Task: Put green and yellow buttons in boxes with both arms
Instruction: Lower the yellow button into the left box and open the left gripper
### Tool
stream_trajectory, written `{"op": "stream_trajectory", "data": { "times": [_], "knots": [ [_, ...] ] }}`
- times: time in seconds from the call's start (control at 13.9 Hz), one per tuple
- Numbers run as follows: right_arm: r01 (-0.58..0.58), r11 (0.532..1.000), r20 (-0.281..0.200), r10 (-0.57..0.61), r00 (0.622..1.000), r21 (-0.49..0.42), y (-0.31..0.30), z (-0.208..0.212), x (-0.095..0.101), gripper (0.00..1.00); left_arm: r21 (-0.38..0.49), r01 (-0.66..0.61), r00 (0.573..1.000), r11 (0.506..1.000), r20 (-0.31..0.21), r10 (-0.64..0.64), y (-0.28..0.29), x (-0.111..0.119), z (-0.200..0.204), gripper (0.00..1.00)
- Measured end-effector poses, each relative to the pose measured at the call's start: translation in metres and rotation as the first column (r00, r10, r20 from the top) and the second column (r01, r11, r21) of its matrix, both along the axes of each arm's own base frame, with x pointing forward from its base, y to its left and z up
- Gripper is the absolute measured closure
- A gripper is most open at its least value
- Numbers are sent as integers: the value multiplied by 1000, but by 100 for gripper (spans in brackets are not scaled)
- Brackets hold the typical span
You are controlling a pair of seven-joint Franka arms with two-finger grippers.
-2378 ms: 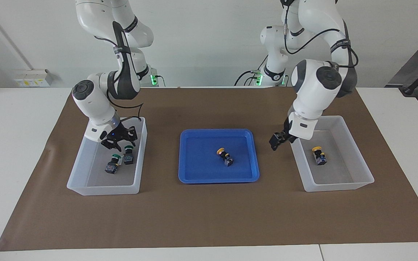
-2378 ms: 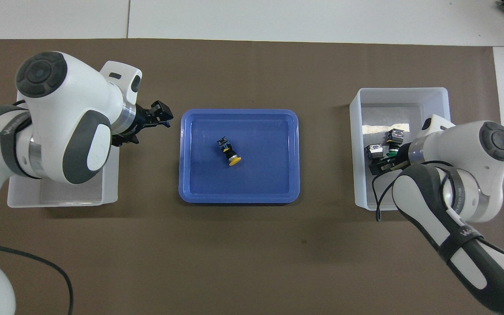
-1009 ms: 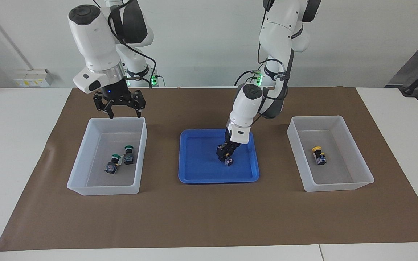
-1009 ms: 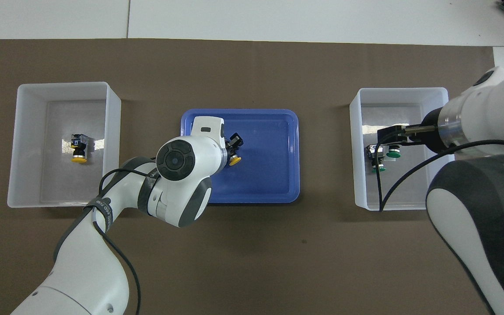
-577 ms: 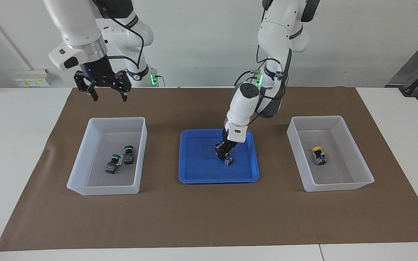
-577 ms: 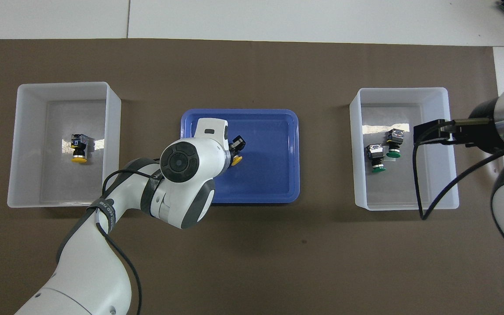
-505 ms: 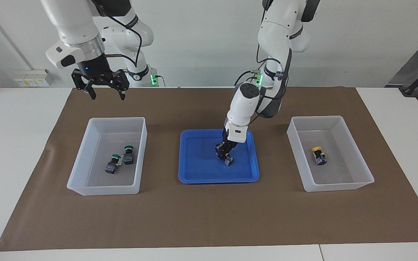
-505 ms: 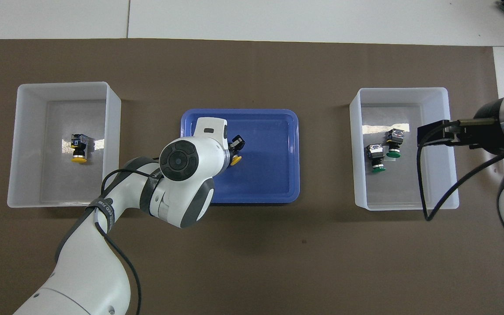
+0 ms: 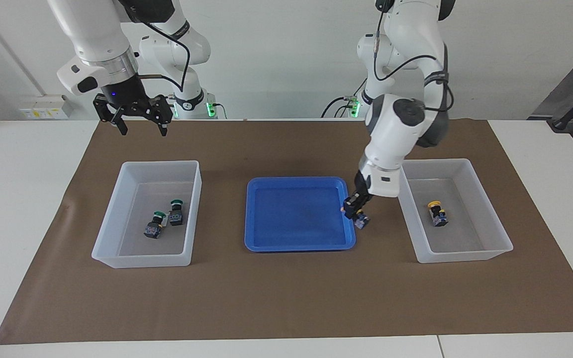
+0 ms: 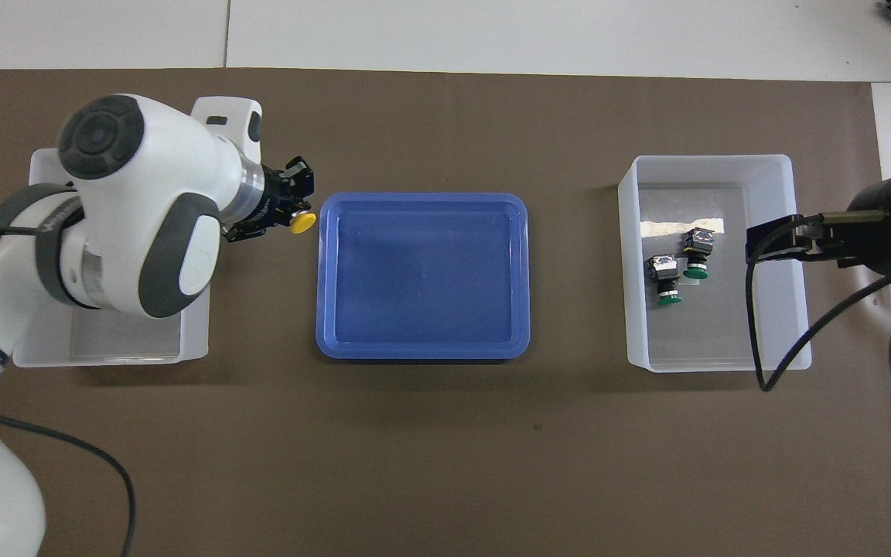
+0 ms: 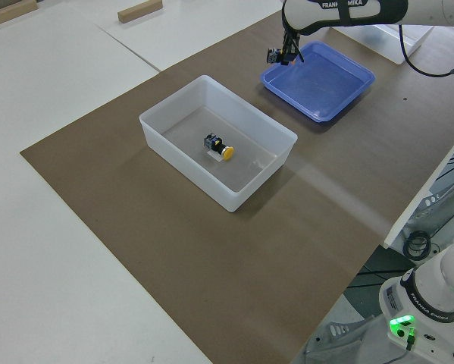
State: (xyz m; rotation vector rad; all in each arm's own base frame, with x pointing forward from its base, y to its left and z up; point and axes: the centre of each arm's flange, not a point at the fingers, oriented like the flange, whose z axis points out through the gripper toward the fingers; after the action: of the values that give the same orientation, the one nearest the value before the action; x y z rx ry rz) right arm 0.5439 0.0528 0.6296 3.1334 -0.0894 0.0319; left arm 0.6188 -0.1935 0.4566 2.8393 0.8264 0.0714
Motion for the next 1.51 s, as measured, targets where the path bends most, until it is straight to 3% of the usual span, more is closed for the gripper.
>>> {"op": "stream_trajectory", "data": {
  "times": [0.14,0.5,0.86,1.01,1.23,1.51],
  "knots": [
    [-1,1000,0,1,1000,0,-1,0,0,0,18,80,997,997,-18,-79,56,9,21,67],
    [-31,1000,0,31,1000,-5,-13,0,1,0,51,310,951,949,-8,-310,189,19,8,67],
    [-50,999,0,50,999,-6,-17,0,1,0,104,454,889,885,25,-458,285,-14,-56,67],
    [-52,999,0,52,999,-6,-17,0,1,0,115,456,887,883,25,-461,303,-28,-83,67],
    [-52,999,0,52,999,-6,-17,0,1,0,115,459,885,881,25,-464,303,-31,-86,67],
    [-52,999,0,52,999,-6,-17,0,1,0,109,478,875,872,26,-483,295,-25,-66,28]
  ]
}}
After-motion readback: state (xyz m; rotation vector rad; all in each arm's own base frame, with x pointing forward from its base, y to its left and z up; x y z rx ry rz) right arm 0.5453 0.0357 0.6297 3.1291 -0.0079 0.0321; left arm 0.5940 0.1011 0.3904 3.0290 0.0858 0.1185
